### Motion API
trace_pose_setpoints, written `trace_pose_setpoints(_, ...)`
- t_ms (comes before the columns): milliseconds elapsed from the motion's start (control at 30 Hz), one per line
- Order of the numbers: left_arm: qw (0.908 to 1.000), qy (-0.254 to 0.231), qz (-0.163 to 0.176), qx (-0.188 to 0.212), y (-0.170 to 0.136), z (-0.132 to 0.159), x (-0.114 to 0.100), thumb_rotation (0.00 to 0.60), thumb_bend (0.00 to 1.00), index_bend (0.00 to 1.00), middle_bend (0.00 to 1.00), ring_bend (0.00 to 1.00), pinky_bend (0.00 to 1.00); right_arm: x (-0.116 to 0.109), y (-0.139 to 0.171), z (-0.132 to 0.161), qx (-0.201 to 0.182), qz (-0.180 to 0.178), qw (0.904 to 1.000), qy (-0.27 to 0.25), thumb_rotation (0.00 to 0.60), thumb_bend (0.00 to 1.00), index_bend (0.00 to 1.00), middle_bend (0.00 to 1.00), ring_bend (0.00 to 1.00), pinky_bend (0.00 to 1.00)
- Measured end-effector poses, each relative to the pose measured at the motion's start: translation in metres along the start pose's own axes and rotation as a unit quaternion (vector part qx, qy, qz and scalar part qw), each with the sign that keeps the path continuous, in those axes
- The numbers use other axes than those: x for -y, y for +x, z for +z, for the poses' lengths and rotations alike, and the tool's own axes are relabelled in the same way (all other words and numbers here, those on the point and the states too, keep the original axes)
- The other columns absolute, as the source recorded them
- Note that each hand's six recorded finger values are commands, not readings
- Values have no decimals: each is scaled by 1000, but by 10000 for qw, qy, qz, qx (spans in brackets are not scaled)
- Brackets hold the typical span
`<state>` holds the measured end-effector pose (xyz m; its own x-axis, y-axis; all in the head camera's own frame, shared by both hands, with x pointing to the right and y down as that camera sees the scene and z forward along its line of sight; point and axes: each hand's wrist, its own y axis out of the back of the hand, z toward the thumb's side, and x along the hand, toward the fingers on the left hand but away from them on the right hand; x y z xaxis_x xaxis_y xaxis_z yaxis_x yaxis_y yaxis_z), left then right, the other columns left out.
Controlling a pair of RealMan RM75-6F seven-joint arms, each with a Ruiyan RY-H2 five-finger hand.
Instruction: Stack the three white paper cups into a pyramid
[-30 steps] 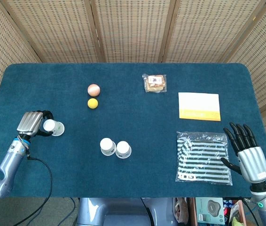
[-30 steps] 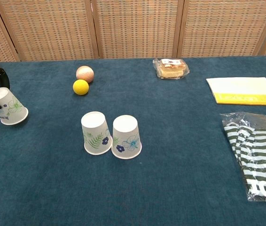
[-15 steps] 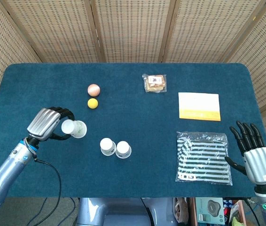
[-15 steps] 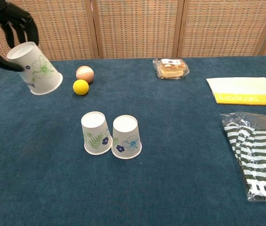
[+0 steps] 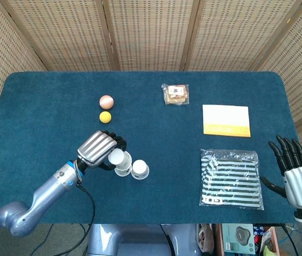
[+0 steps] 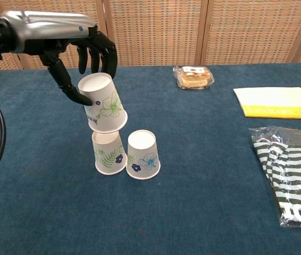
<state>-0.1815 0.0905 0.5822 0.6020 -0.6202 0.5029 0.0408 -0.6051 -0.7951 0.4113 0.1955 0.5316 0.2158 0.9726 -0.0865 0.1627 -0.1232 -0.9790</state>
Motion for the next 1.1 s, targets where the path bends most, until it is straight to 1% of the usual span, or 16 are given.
trace_pose_setpoints(400,9997,-91,-239,-56,30,18,18,600,182,472,458,406,429,-1,-1,-8,113,-9,9999,-97,600,0,0,14,0,0)
trace_pose_setpoints(933,9998,-24,-204,14,32,26,21,600,182,472,458,407,429,-9,0,-10,138,-130,9997,-151,600,0,0,14,0,0)
trace_pose_setpoints(1100,9997,4,-241,15,29,27,21,600,182,472,456,406,430,-10,1,-9,136,-157,9997,-160,600,0,0,14,0,0)
